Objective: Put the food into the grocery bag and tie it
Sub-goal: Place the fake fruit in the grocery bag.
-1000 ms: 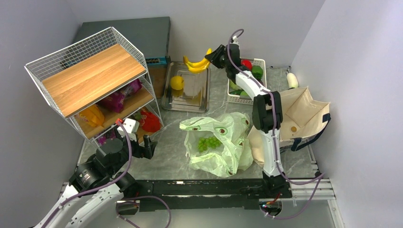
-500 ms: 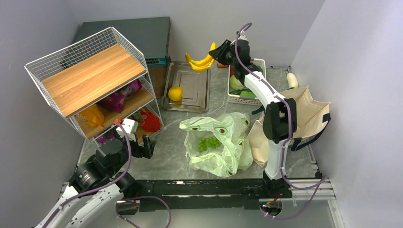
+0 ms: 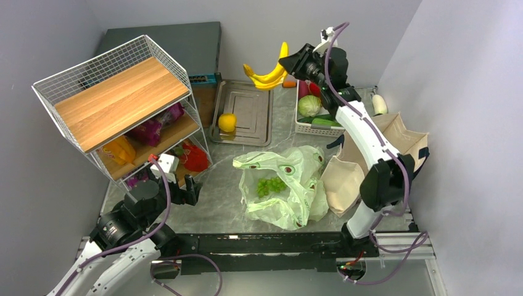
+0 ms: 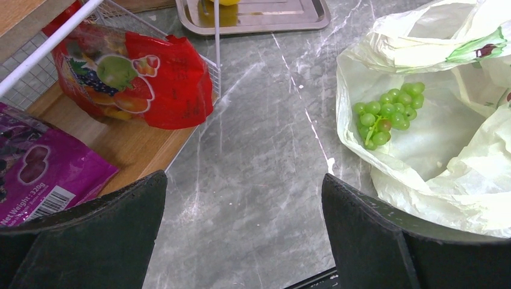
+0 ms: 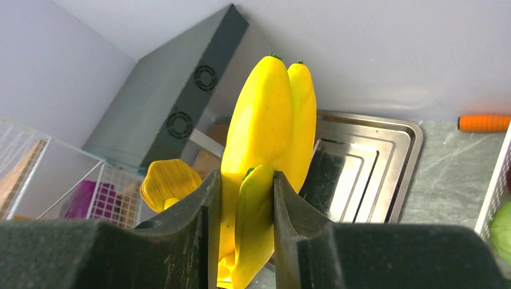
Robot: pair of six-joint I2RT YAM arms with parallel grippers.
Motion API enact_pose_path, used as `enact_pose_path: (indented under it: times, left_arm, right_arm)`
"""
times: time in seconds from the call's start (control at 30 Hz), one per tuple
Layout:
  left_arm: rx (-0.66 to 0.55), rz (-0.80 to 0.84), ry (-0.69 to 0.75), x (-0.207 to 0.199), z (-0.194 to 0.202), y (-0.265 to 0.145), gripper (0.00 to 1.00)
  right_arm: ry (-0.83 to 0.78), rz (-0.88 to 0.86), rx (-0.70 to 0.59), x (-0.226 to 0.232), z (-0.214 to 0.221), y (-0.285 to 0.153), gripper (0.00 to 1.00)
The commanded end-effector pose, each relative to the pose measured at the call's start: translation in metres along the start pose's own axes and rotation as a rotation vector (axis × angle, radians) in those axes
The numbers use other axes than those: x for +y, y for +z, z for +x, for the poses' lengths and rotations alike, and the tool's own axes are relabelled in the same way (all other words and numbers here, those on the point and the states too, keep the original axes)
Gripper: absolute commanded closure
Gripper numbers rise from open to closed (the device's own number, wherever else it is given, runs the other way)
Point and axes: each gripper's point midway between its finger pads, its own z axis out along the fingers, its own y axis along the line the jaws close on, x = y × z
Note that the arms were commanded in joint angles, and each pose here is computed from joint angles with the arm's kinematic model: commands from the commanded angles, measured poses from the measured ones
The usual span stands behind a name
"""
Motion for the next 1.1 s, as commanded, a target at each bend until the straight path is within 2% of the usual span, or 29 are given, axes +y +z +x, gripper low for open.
enact_pose_path:
  times: [0.0,0.27,0.5,0.67,0.87,1.07]
  left_arm:
    - [-0.049,-0.013,-0.024,0.002,-0.011,-0.002,0.01]
    - [-0.038,-0.014,-0.022,0.002,-0.010,0.000,0.01]
    - [-0.048,-0.020,-0.026,0.004,-0.011,-0.001,0.00]
    - [-0.045,-0.018,-0.024,0.003,-0.011,0.000,0.01]
    - [-0.048,-0.017,-0.025,0.003,-0.011,-0.001,0.01]
    - [-0.047,-0.014,-0.023,0.003,-0.011,0.000,0.01]
  right_arm:
    - [-0.100,-0.103,-0.080,0.042,-0.034,-0.040,1.00]
    - [-0.174,-0.218,-0.116,0.078,-0.045,-0.088,1.00]
    - [-0.239,-0.226,-0.137,0.091,-0.049,-0.108,1.00]
    - [-0.301,-0.253,-0.100,0.113,-0.036,-0.116,1.00]
    - [-0.498,-0.245,-0.067,0.153,-0.007,-0.129,1.00]
    - [-0.524,-0.303,-0.039,0.167,0.017,-0.142,1.00]
